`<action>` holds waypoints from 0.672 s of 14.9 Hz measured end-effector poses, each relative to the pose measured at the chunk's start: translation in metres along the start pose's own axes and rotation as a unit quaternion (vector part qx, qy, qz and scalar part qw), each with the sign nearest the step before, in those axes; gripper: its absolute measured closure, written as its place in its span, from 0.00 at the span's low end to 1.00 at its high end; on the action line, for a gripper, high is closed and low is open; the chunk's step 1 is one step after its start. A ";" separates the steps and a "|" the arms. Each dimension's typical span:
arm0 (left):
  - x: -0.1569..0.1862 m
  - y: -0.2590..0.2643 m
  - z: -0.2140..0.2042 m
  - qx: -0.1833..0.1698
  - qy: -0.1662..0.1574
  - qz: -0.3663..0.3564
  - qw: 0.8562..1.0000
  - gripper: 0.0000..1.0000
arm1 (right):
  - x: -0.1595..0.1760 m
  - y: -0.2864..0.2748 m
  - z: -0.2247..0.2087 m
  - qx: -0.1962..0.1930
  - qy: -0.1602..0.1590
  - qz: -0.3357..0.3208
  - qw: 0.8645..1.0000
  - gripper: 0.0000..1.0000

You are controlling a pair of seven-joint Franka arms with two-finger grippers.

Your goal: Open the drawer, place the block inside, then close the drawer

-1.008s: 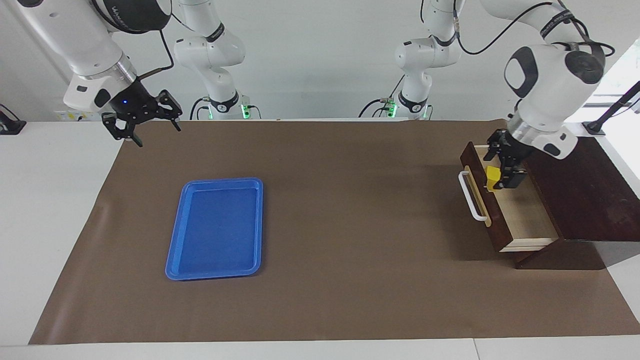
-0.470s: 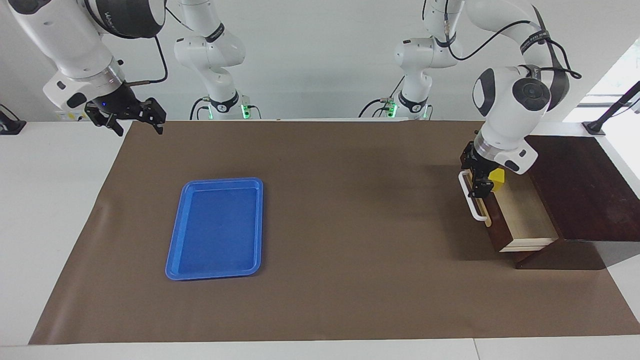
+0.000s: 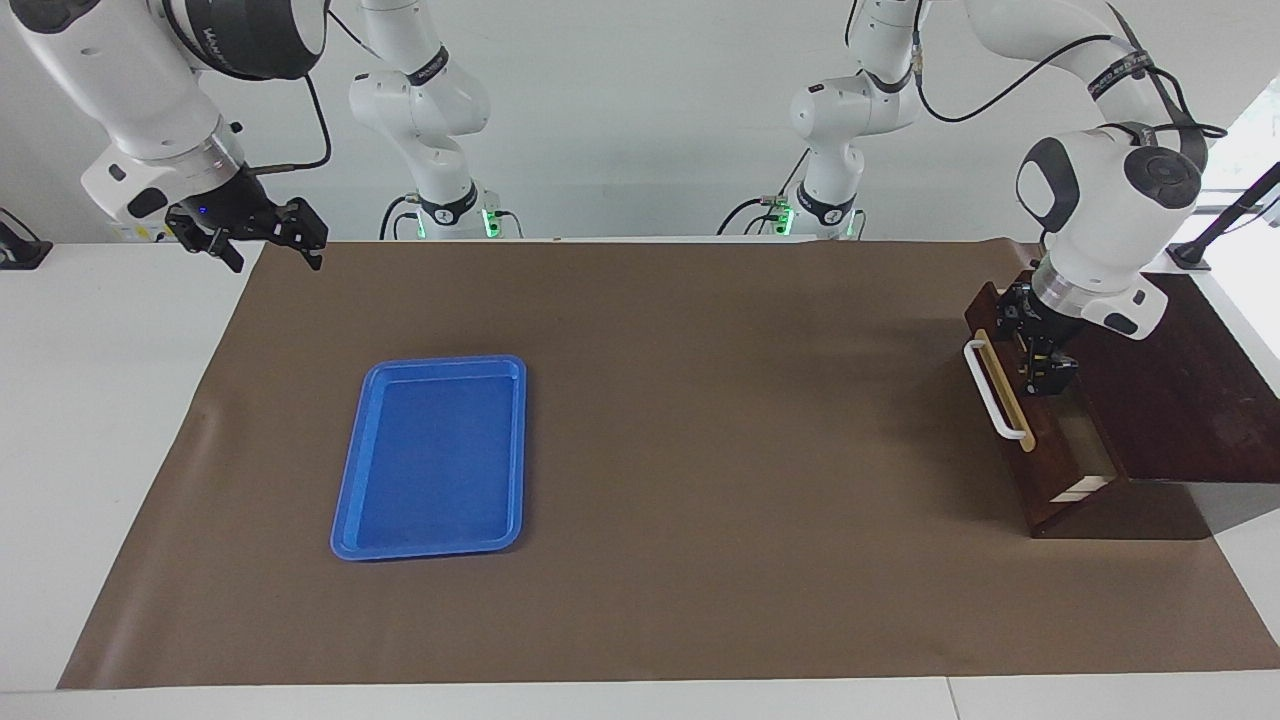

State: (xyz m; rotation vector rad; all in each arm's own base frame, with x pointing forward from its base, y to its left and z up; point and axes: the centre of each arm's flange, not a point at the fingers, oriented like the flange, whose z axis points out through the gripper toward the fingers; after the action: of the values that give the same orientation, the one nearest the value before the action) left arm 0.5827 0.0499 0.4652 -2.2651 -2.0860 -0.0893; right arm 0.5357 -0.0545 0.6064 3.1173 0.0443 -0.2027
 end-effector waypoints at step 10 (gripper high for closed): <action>0.026 -0.004 -0.025 0.011 -0.001 0.064 0.998 0.00 | 0.000 -0.002 -0.001 0.000 0.001 -0.002 1.000 0.00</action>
State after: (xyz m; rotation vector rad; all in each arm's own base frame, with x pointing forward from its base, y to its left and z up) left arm 0.5806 0.0737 0.4922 -2.3802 -1.9273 -0.0578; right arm 0.5356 -0.0521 0.6071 3.1168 0.0510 -0.2001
